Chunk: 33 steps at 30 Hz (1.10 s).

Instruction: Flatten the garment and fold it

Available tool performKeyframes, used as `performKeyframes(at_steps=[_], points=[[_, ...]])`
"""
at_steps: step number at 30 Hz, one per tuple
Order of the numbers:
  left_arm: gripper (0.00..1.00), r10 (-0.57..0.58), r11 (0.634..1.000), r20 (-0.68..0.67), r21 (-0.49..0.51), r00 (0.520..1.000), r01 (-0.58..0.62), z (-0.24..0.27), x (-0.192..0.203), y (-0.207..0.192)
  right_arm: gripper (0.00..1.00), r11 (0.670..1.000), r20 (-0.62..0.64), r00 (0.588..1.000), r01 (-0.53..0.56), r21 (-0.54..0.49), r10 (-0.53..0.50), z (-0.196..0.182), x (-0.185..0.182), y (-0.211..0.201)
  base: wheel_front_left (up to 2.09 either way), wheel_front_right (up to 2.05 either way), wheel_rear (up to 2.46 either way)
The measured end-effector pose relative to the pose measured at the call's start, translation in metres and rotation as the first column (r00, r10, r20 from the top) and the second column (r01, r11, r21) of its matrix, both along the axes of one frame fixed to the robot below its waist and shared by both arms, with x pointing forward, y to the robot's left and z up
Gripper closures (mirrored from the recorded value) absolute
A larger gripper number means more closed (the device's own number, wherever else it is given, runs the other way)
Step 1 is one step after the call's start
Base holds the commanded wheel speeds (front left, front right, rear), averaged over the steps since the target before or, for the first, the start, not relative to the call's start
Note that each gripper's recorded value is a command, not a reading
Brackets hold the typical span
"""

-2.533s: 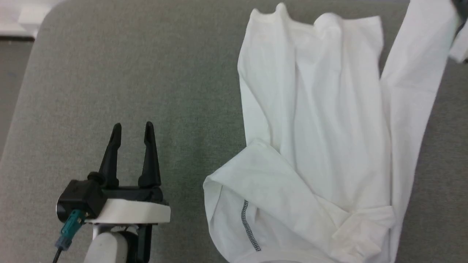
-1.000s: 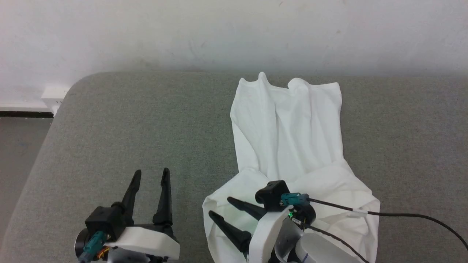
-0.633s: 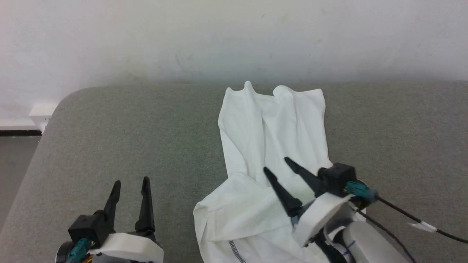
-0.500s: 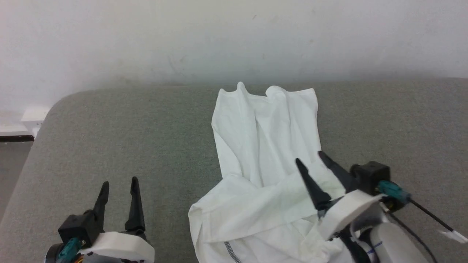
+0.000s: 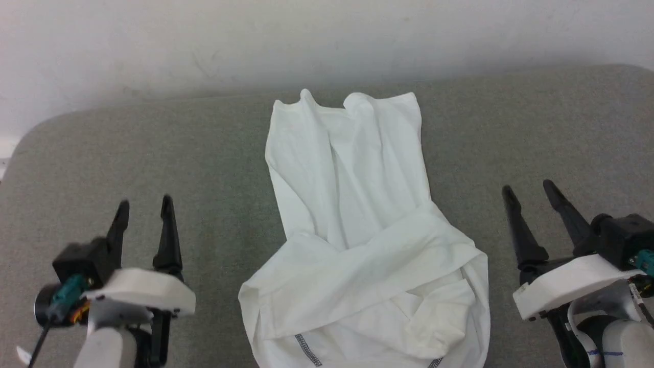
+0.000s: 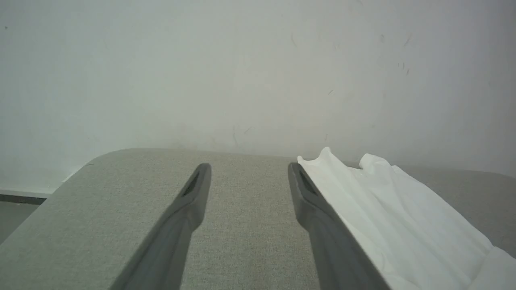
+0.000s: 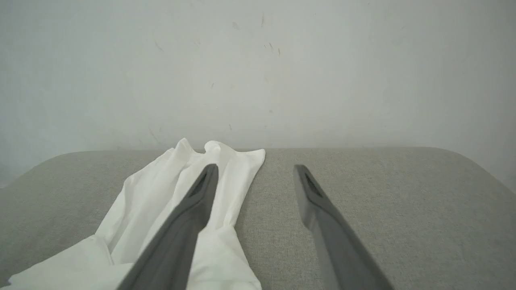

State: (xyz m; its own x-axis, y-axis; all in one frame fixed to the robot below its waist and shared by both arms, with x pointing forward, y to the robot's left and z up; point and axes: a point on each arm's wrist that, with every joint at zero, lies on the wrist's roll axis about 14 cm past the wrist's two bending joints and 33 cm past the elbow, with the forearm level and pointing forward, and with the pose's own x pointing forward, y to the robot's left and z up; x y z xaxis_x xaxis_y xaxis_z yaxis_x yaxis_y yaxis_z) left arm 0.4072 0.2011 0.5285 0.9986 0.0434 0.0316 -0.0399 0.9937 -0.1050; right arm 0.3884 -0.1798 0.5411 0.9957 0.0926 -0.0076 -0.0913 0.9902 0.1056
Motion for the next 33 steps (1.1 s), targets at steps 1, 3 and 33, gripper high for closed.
performKeyframes(at_steps=[1, 3, 33], points=[[0.00, -0.025, 1.000, 0.008, 0.002, 1.000, 0.025, 0.005, 0.011, -0.005, 0.00, 1.000, -0.002, 1.000, 0.009, 0.001, -0.009, -0.001, 0.002, -0.002, 0.00, 0.00, 0.00], [0.00, -0.085, 0.996, 0.029, 0.017, 0.996, 0.084, 0.015, 0.036, -0.017, 0.00, 1.000, -0.003, 1.000, 0.020, 0.002, -0.020, -0.002, 0.008, -0.005, 0.00, 0.00, 0.00], [0.00, -0.384, 0.882, -0.781, -0.152, 0.493, 0.446, -0.154, 0.241, -0.130, 0.00, 0.987, -0.163, 0.975, 0.157, 0.022, -0.151, -0.092, 0.040, -0.048, 0.00, 0.00, 0.00]])
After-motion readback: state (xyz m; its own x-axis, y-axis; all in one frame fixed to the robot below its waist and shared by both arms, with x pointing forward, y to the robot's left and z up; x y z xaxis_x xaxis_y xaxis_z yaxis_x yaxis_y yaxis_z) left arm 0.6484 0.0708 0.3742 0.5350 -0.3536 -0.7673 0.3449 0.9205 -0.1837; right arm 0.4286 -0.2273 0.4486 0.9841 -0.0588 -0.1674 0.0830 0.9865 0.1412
